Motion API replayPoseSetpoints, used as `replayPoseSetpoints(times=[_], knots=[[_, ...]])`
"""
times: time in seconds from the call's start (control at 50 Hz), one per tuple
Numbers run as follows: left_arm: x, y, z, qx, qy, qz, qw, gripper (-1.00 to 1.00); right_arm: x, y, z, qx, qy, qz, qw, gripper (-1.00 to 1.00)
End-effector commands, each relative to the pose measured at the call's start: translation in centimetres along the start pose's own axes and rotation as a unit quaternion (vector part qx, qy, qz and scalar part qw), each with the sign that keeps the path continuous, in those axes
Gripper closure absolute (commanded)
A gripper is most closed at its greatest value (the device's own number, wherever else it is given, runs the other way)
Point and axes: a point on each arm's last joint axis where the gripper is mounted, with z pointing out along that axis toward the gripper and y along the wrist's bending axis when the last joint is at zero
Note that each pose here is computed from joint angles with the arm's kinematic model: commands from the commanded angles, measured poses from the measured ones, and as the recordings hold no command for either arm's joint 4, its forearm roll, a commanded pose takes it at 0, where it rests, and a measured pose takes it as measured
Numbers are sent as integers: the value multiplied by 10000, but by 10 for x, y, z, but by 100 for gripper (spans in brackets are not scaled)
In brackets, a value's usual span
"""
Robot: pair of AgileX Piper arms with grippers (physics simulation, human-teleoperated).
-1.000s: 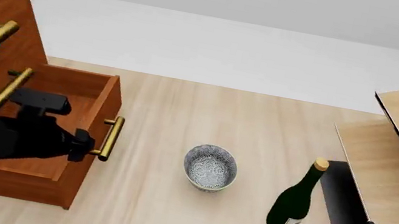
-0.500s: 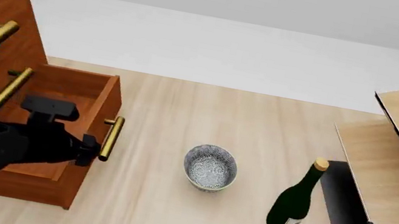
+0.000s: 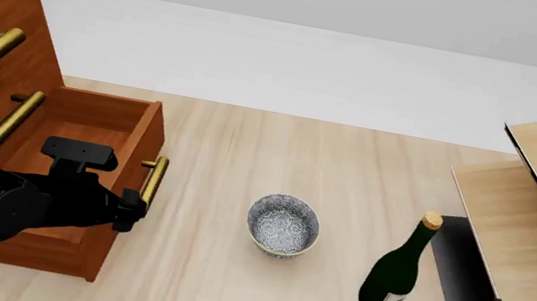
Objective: Put the wine bottle in the bottom drawer of the cabinet.
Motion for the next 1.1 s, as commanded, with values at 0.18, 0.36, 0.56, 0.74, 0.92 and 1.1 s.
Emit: replayPoseSetpoints(times=[0.18, 0.36, 0.56, 0.74, 0.92, 1.1], knots=[[7, -20, -1, 289, 35, 151, 9995, -100, 0, 0, 0, -13, 14, -18, 10000, -100], [10, -28, -3, 403, 43, 227, 9989, -100, 1, 0, 0, -22, 31, -19, 10000, -100], [12, -36, -4, 528, 43, 249, 9983, -100, 1, 0, 0, -29, 56, -26, 10000, -100], [11, -41, -10, 621, -4, 315, 9976, -100, 1, 0, 0, -40, 74, -26, 10000, -100], [0, -38, -27, 607, -229, 378, 9972, -100, 1, 1, 0, -55, 85, -32, 9999, -100], [-21, -37, -62, 642, -602, 473, 9950, -100, 2, 1, 0, -73, 92, -40, 9999, -100]])
